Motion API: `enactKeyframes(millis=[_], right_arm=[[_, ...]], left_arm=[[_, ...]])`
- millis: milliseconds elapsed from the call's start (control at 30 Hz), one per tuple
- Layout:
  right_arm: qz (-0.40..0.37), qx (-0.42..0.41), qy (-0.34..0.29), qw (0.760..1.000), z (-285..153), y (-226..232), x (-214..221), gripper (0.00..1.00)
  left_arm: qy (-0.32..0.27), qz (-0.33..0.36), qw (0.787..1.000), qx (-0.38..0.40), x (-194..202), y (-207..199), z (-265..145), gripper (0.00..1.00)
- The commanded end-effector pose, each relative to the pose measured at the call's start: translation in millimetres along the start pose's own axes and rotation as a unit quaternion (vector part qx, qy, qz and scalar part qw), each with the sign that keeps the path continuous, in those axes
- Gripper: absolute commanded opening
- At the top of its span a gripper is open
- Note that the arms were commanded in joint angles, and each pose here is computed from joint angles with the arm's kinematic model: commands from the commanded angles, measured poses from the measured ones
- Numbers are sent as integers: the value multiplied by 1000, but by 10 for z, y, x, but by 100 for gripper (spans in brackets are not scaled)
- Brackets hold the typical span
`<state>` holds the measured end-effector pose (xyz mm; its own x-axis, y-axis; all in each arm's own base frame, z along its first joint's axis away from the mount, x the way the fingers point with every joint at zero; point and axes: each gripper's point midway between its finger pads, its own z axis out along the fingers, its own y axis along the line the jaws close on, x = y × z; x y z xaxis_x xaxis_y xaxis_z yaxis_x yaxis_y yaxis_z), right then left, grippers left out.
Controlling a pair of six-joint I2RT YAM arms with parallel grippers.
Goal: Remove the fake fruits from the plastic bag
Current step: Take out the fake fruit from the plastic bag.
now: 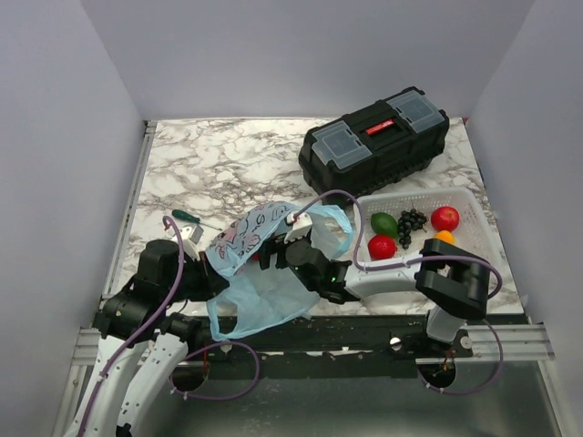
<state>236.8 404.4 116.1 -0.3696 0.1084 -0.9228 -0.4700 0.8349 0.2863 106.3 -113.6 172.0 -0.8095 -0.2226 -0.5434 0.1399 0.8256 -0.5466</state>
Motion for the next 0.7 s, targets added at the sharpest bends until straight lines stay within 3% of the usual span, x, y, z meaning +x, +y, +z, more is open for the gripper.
enactKeyframes(millis=[0,367,533,667], right_arm=[[28,8,-39,999,216,64,-157,94],[39,-32,3,999,619,174,180,93],[33,-37,29,998,664,178,381,83],[21,-21,25,999,678,112,381,62]], left_arm=[[-27,6,999,19,-161,-120,-39,0],[-29,26,999,16,-226,-93,54,0],[-29,29,999,13,-219,-73,63,0],[-28,28,999,11,-218,-65,72,0]])
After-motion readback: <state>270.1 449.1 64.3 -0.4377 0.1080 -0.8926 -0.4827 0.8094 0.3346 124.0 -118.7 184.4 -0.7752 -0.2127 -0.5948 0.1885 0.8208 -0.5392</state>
